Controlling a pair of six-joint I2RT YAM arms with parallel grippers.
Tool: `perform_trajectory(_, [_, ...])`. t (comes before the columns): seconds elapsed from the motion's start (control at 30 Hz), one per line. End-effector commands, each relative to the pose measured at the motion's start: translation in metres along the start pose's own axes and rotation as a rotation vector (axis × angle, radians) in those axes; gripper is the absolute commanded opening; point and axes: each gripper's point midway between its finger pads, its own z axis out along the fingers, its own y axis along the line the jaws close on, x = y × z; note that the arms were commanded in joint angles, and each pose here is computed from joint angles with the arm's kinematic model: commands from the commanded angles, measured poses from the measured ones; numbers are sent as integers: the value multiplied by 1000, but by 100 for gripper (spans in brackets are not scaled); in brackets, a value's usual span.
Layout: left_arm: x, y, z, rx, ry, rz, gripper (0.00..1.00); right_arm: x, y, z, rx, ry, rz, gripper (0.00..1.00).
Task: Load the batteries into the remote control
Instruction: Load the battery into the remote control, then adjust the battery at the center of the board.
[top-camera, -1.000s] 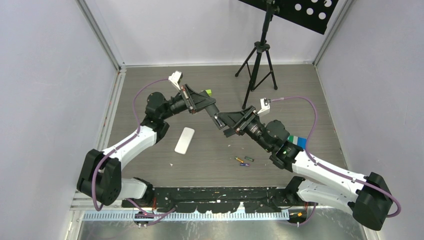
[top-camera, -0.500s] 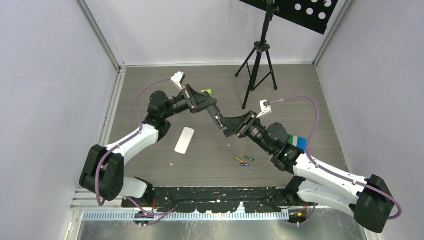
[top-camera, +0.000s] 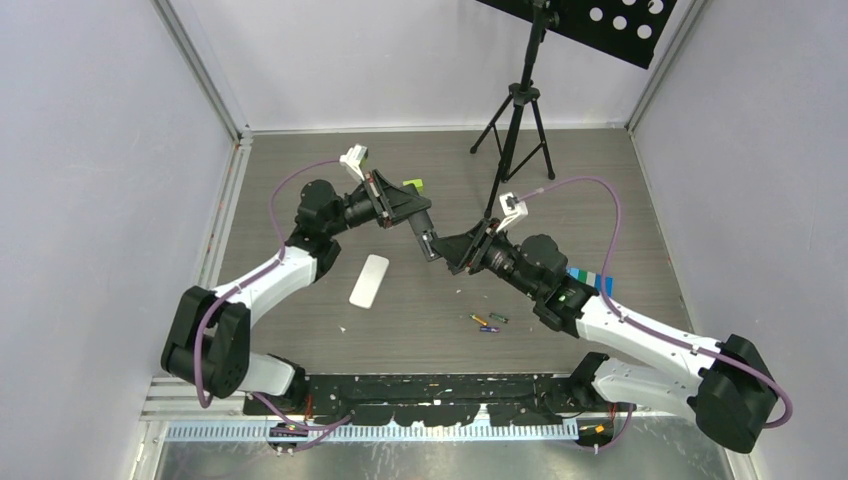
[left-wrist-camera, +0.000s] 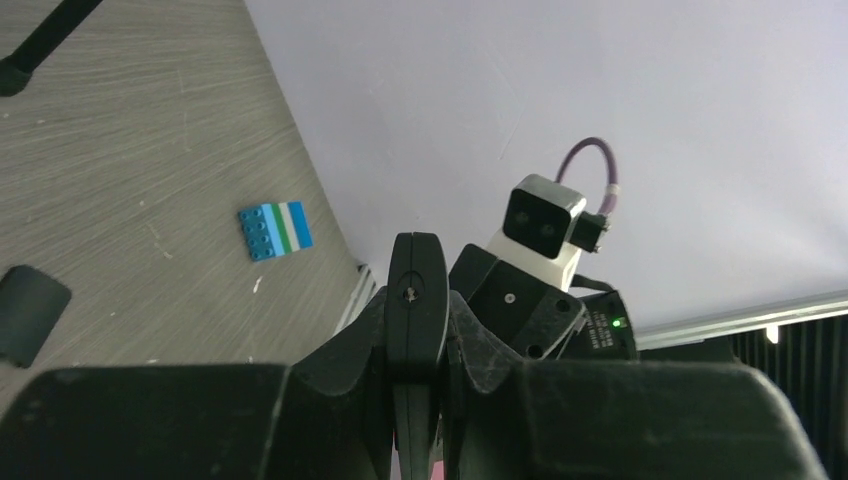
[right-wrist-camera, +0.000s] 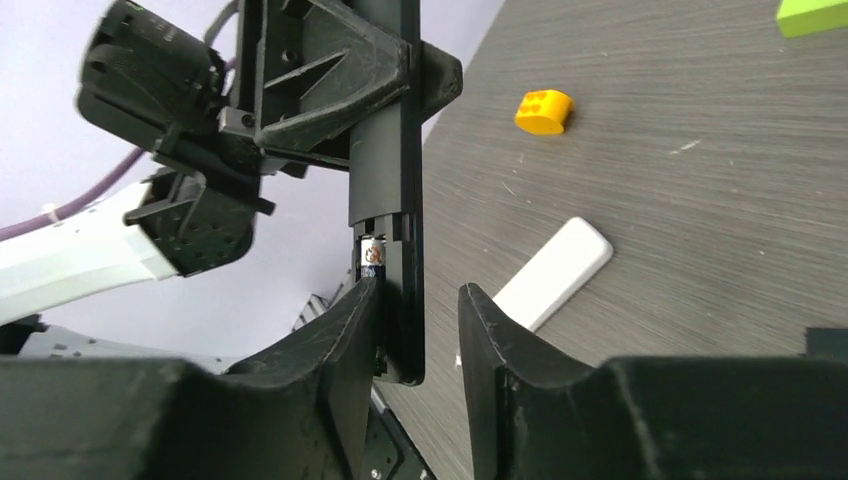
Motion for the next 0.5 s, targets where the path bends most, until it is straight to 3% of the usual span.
perform_trajectory(0.0, [0,-9,-3,-4,-8,139,0,7,-11,-6,96,107,-78,44])
perform_trajectory(0.13, [11,5,-13,-19,23,220,0,-20,-31,-23,289,58,-112,53])
perform_trajectory(0.33, [30,19,-26,-29,111,371,0,-38,-19,-46,292,37,-146,66])
perform_trajectory(0.47, [42,25,-36,-29,152,424,0,-35,-45,-59,456,78,-159,68])
